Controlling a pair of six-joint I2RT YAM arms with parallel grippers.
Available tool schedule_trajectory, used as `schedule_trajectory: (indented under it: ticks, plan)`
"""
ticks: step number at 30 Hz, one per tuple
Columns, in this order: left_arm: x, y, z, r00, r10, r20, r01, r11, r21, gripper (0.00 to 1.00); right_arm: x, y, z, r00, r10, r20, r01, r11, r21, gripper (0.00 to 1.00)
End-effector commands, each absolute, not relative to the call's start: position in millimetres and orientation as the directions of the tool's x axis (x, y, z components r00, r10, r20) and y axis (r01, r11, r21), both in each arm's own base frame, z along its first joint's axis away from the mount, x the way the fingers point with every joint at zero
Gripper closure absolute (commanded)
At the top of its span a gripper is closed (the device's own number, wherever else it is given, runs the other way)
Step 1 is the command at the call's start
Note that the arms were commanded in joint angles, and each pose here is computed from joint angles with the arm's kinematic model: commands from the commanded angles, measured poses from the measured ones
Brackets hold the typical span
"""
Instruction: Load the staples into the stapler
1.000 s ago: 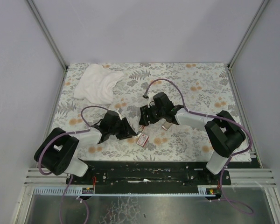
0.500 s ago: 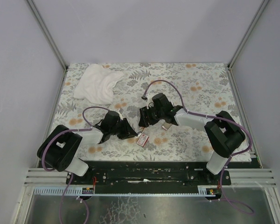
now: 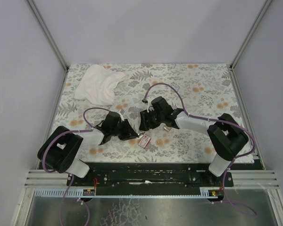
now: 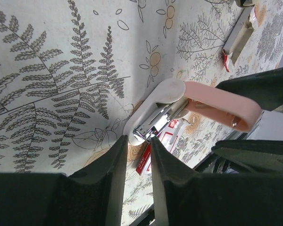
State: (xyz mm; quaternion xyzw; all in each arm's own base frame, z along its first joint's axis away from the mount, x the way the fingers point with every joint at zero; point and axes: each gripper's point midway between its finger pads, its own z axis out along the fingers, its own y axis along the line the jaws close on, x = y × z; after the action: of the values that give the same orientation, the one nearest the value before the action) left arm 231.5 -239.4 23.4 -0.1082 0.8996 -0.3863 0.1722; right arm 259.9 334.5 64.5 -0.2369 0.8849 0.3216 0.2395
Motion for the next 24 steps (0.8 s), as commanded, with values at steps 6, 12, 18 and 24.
schedule_trajectory:
  ticks: [6,12,18,24]
  plan:
    - [235,-236,19,-0.908,-0.338,-0.249,-0.058,0.687,-0.724,0.78,245,347,77,-0.8,-0.223,-0.557,-0.537,0.68,0.499,0.35]
    - [238,-231,25,-0.896,-0.34,-0.287,-0.041,0.706,-0.707,0.78,247,347,89,-0.789,-0.203,-0.579,-0.541,0.676,0.5,0.27]
    - [239,-228,31,-0.888,-0.341,-0.309,-0.028,0.711,-0.703,0.77,246,352,98,-0.791,-0.187,-0.583,-0.541,0.658,0.524,0.24]
    - [237,-232,28,-0.896,-0.336,-0.29,-0.029,0.697,-0.717,0.77,243,350,91,-0.814,-0.177,-0.554,-0.511,0.67,0.538,0.28]
